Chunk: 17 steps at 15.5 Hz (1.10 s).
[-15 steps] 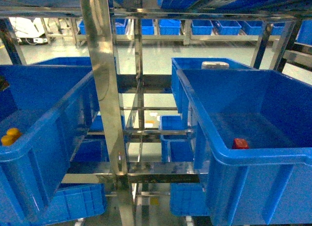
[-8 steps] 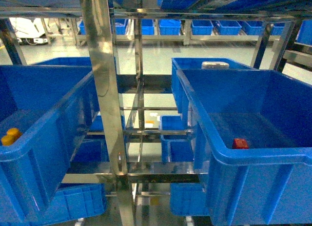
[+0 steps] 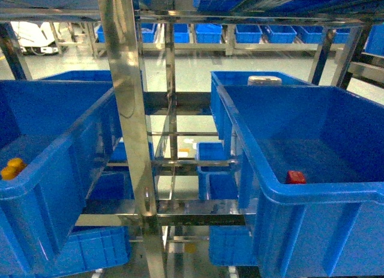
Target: Sort and place red and yellow blocks in left bins
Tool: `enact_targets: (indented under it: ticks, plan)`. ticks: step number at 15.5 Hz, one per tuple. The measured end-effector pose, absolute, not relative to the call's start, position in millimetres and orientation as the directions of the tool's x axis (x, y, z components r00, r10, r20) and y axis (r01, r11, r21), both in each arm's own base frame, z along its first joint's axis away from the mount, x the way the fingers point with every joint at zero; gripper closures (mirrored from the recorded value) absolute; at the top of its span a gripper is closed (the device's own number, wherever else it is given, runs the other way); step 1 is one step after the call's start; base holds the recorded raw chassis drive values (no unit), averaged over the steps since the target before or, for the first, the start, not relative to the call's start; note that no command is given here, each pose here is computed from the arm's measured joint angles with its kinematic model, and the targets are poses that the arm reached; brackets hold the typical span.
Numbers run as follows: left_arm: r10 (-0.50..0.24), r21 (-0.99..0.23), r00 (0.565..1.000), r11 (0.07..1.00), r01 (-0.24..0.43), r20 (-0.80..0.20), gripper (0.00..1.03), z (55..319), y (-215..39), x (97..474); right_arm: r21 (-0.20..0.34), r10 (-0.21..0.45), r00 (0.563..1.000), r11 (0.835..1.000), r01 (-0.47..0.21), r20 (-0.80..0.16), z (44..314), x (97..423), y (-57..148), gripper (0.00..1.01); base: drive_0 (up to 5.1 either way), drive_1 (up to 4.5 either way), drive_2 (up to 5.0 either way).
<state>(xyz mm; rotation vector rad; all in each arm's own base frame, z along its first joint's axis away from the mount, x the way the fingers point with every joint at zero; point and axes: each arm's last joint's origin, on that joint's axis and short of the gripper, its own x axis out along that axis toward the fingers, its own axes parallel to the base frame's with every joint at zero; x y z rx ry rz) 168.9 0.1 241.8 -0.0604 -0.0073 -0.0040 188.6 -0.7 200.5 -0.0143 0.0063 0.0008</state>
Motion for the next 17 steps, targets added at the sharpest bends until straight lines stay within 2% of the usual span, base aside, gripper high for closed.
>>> enact_targets:
  ticks: [4, 5, 6, 11, 17]
  plan:
    - [0.002, -0.018, 1.000, 1.000, -0.002, -0.010, 0.83, 208.1, 0.2, 148.6, -0.014, -0.002, 1.000, 1.000, 0.001, -0.009, 185.7, 162.7, -0.7, 0.93, 0.0, 0.00, 0.0]
    - [0.002, -0.018, 1.000, 1.000, -0.002, 0.001, 0.96, 204.8, 0.2, 144.3, -0.012, -0.002, 1.000, 1.000, 0.001, -0.010, 182.6, 157.3, -0.7, 0.99, 0.0, 0.00, 0.0]
    - [0.002, -0.016, 1.000, 1.000, -0.001, 0.002, 1.01, 200.3, 0.2, 140.6, -0.012, -0.002, 1.000, 1.000, 0.001, -0.009, 180.8, 152.7, -0.6, 0.99, 0.0, 0.00, 0.0]
    - [0.002, -0.017, 1.000, 1.000, -0.002, -0.004, 1.01, 182.9, 0.2, 125.6, -0.011, -0.002, 1.000, 1.000, 0.002, 0.006, 168.1, 134.0, -0.5, 0.99, 0.0, 0.00, 0.0]
    - [0.003, -0.017, 1.000, 1.000, -0.003, 0.008, 1.01, 170.9, 0.2, 115.0, -0.011, -0.001, 1.000, 1.000, 0.001, 0.017, 171.5, 119.7, -0.4, 0.99, 0.0, 0.00, 0.0]
